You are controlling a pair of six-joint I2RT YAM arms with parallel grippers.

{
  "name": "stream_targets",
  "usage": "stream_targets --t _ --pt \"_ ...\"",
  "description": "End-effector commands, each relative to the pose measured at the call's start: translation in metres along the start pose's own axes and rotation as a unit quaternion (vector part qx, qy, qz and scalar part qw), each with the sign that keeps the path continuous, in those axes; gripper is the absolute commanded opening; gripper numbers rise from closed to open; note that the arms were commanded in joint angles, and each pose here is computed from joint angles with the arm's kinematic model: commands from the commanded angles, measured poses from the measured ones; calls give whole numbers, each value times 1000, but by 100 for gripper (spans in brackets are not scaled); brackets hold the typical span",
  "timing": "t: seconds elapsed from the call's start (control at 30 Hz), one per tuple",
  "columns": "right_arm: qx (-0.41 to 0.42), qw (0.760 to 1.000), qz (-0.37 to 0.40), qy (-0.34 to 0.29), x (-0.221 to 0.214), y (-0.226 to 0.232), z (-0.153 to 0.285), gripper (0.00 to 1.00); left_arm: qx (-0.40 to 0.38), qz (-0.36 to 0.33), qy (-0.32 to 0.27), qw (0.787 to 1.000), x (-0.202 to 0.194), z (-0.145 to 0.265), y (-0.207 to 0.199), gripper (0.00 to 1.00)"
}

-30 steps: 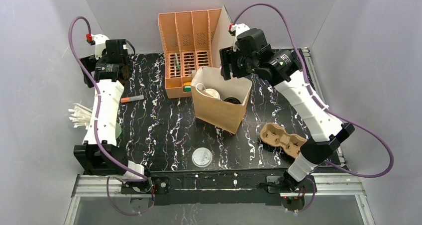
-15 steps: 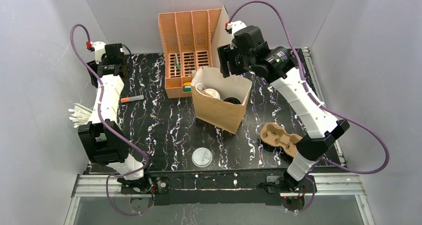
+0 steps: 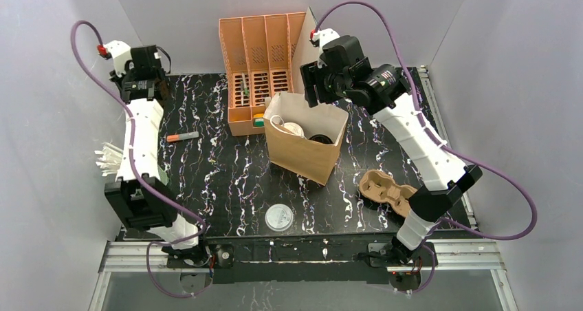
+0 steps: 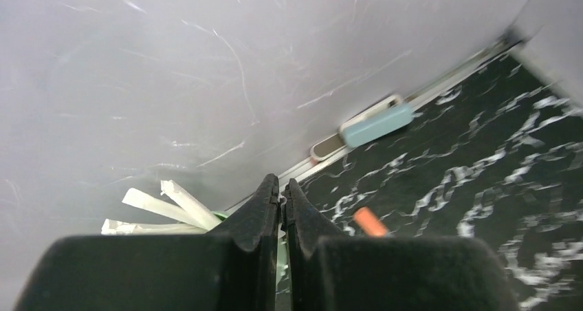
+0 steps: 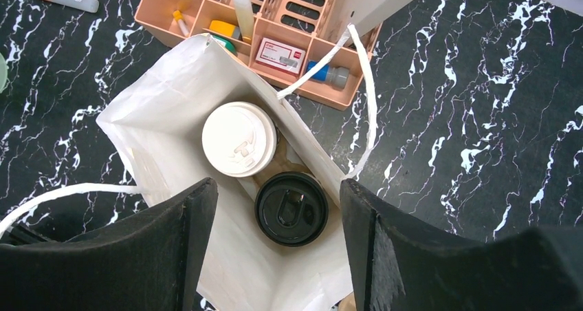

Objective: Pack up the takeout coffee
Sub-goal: Pick up the straw from the storage cup.

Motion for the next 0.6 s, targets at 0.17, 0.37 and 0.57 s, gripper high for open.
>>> stream_targets --t 0.17,0.37,0.57 --pt "11 999 -3 -40 10 -1 13 73 -140 269 -177 936 88 92 84 0" --pt "20 999 -4 -43 10 0 15 73 -346 402 -242 813 122 145 89 0" --pt "3 998 -9 -64 14 -4 19 71 -573 442 -123 679 131 174 43 0"
Point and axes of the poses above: each gripper's point midway between its finger pads, its own z axis back along the fingers, its own y axis along the line the jaws close on, x = y × z, the point moved 9 cm from there along z, back along the fingers, and after that the axes turned 8 degrees about -z, right-handed, at the moved point
